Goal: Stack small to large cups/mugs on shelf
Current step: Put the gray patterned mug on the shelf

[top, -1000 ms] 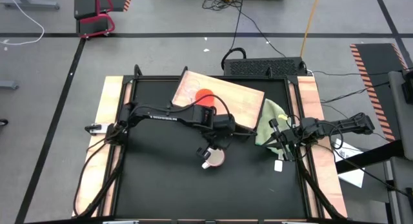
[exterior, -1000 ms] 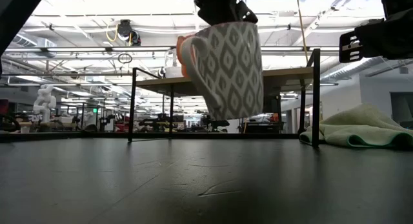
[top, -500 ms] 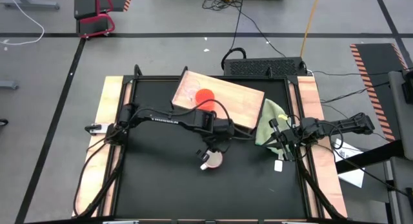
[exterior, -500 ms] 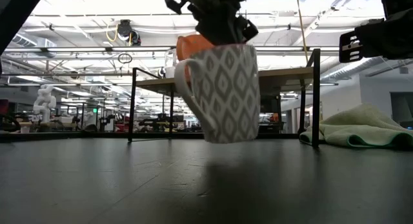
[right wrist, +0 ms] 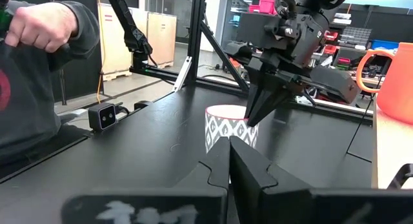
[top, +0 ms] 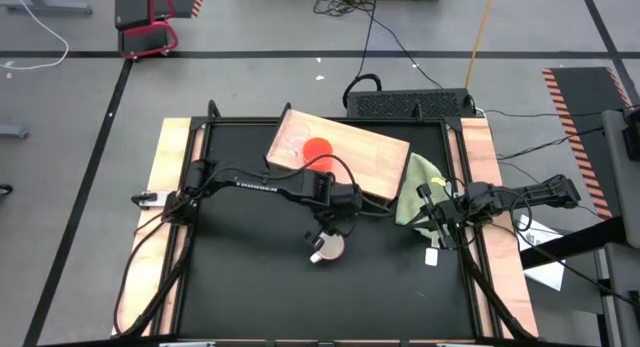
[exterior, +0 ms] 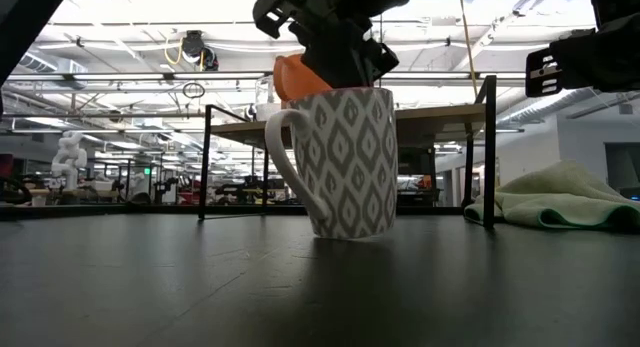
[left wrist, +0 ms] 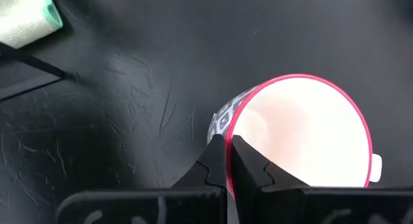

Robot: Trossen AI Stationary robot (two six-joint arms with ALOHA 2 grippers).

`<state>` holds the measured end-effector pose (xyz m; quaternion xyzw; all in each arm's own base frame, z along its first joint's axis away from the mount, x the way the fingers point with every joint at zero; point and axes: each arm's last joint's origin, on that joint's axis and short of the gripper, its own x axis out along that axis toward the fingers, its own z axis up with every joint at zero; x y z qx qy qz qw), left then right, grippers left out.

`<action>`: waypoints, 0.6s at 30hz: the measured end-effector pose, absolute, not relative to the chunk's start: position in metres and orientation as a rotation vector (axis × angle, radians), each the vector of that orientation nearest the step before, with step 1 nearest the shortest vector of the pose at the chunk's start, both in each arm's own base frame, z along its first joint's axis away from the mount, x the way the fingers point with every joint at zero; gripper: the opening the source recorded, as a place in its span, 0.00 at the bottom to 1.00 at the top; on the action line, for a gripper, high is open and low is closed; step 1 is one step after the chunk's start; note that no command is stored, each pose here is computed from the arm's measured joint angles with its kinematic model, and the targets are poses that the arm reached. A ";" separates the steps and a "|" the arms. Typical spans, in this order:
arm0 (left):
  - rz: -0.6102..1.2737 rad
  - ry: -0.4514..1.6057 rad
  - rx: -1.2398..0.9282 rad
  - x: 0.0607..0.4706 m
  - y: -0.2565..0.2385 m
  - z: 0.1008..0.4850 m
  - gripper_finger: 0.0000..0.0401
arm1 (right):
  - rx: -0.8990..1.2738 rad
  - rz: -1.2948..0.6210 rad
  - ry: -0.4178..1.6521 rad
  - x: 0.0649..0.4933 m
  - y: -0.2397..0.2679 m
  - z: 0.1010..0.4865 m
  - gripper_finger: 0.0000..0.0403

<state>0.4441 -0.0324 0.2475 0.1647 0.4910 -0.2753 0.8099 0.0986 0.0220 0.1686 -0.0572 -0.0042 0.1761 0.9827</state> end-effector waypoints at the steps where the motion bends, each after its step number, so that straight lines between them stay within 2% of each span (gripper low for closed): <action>1: -0.590 1.046 0.351 0.444 -0.032 0.248 0.01 | -0.115 0.354 -0.008 0.099 0.022 0.169 0.00; 18: -0.618 1.022 0.313 0.445 -0.025 0.240 0.01 | -0.115 0.354 -0.008 0.099 0.022 0.169 0.00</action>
